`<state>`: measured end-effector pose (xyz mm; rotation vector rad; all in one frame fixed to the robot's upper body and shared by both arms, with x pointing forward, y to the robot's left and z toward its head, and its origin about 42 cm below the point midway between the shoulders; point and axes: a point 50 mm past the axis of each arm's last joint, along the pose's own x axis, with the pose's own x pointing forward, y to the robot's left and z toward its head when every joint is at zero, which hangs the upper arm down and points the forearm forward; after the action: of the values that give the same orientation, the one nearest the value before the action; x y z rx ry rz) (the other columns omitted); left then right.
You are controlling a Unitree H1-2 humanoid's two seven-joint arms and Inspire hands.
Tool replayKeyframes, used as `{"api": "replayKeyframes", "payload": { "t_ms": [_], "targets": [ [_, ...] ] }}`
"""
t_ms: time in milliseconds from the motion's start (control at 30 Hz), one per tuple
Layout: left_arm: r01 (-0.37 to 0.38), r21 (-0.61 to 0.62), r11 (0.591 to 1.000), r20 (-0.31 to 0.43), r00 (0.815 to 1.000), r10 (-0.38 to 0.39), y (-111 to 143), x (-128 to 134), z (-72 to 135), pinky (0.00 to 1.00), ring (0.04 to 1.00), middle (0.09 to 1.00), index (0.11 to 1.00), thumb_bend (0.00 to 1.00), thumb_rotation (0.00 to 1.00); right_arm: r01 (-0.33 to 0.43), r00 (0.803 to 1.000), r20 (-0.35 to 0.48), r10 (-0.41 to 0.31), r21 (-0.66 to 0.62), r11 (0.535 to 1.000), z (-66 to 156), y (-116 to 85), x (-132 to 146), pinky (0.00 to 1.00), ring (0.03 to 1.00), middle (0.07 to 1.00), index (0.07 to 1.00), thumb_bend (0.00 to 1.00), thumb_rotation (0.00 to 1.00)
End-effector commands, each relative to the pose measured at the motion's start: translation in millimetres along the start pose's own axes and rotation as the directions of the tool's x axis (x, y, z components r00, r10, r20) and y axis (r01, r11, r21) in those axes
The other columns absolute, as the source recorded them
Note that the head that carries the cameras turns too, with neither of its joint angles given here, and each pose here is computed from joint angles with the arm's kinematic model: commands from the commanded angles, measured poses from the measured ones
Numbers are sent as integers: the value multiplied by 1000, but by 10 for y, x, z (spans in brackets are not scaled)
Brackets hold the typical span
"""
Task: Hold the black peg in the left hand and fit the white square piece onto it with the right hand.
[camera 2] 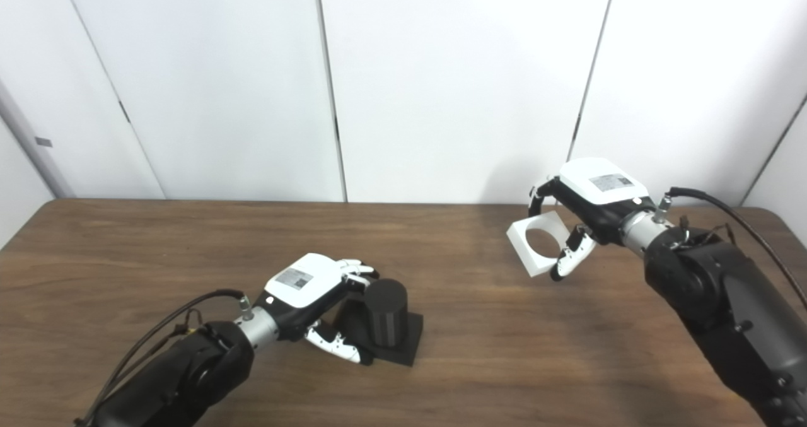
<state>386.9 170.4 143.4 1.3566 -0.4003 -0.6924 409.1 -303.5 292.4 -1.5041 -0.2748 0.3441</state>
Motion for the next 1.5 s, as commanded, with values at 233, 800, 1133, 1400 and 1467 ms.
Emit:
{"api": "replayKeyframes", "payload": {
  "t_ms": [233, 800, 1133, 1400, 1467],
  "targets": [
    [246, 38, 969, -30, 969, -245, -567, -95, 98, 772, 883, 869, 496, 519, 83, 70, 987, 150, -61, -56, 996, 423, -341, 34, 755, 845, 789, 480, 522, 130],
    [235, 24, 972, -23, 972, -234, -602, -87, 127, 767, 880, 857, 495, 519, 82, 75, 957, 283, -65, -23, 997, 895, -358, 148, 762, 851, 789, 479, 521, 135],
    [238, 28, 971, -27, 971, -238, -577, -77, 134, 761, 885, 866, 496, 519, 82, 93, 932, 352, -92, 14, 996, 1149, -417, 184, 768, 844, 782, 478, 521, 134],
    [237, 25, 971, -29, 971, -236, -577, -77, 138, 761, 886, 864, 496, 520, 82, 88, 912, 402, -79, -4, 996, 1323, -449, 233, 782, 846, 782, 477, 520, 135],
    [235, 24, 972, -26, 972, -235, -567, -79, 146, 753, 883, 862, 496, 520, 81, 87, 909, 410, -78, -4, 996, 1349, -451, 238, 780, 846, 781, 477, 520, 135]
  ]
}}
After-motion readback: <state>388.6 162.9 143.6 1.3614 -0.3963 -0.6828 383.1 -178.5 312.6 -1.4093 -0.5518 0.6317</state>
